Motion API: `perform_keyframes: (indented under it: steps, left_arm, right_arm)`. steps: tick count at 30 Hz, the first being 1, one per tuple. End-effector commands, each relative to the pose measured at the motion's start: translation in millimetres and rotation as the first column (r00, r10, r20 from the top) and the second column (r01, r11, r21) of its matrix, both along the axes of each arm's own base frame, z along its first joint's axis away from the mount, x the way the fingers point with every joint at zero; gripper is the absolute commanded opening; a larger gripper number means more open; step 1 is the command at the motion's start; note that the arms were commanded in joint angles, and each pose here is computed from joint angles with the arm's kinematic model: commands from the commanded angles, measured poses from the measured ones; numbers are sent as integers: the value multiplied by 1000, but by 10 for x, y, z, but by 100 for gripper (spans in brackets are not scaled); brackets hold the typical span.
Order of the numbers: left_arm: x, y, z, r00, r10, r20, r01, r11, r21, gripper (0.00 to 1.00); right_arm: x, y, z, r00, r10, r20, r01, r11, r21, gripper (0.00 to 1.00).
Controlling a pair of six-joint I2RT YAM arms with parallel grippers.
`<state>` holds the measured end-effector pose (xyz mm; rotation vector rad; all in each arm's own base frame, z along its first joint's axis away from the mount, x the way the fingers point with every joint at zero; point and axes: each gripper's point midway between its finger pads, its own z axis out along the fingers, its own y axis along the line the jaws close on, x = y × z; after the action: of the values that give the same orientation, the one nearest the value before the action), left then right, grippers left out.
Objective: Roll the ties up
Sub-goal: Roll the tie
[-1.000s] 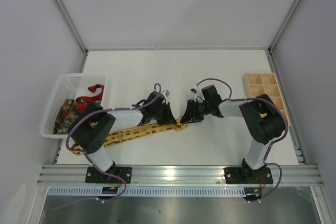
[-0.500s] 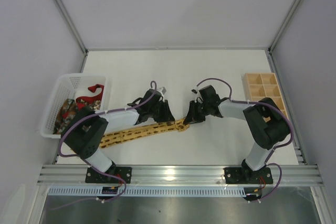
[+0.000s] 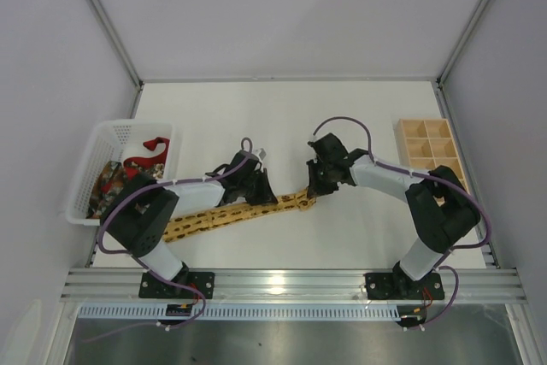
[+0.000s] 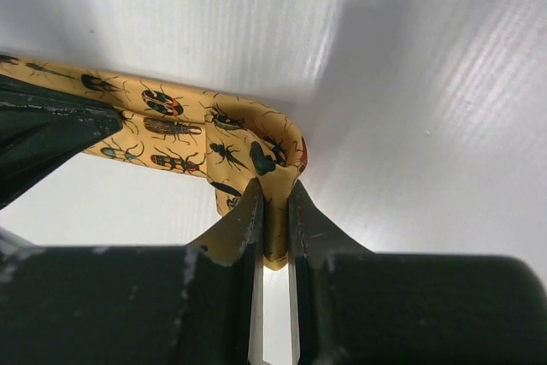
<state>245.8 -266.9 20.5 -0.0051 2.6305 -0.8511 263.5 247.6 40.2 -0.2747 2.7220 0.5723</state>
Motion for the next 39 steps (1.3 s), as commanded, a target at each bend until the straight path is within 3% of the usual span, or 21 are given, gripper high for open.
perform_keyframes:
  steps: [1,9,13,20,26,39]
  left_arm:
    - [13,-138,44,1000,-28,10,28,999,-38,2]
    - [-37,-245,38,999,-45,6,45,998,-53,1]
    - [-34,-267,66,999,-39,7,39,997,-68,1]
    - [-6,-299,114,999,-33,15,34,996,-86,1]
    - [-17,-358,180,999,-36,14,38,991,-131,1]
    - [56,-736,546,997,-69,21,72,938,-340,1]
  right_arm:
    - [77,-115,165,997,1,82,11,989,-146,0]
    - [93,4,283,985,55,161,2,942,-335,0]
    - [38,79,234,976,108,189,-10,888,-459,0]
    - [-58,202,134,964,170,206,-34,841,-539,0]
    - [-62,194,165,960,176,220,-30,840,-542,0]
    - [-51,206,255,974,110,198,-27,923,-384,0]
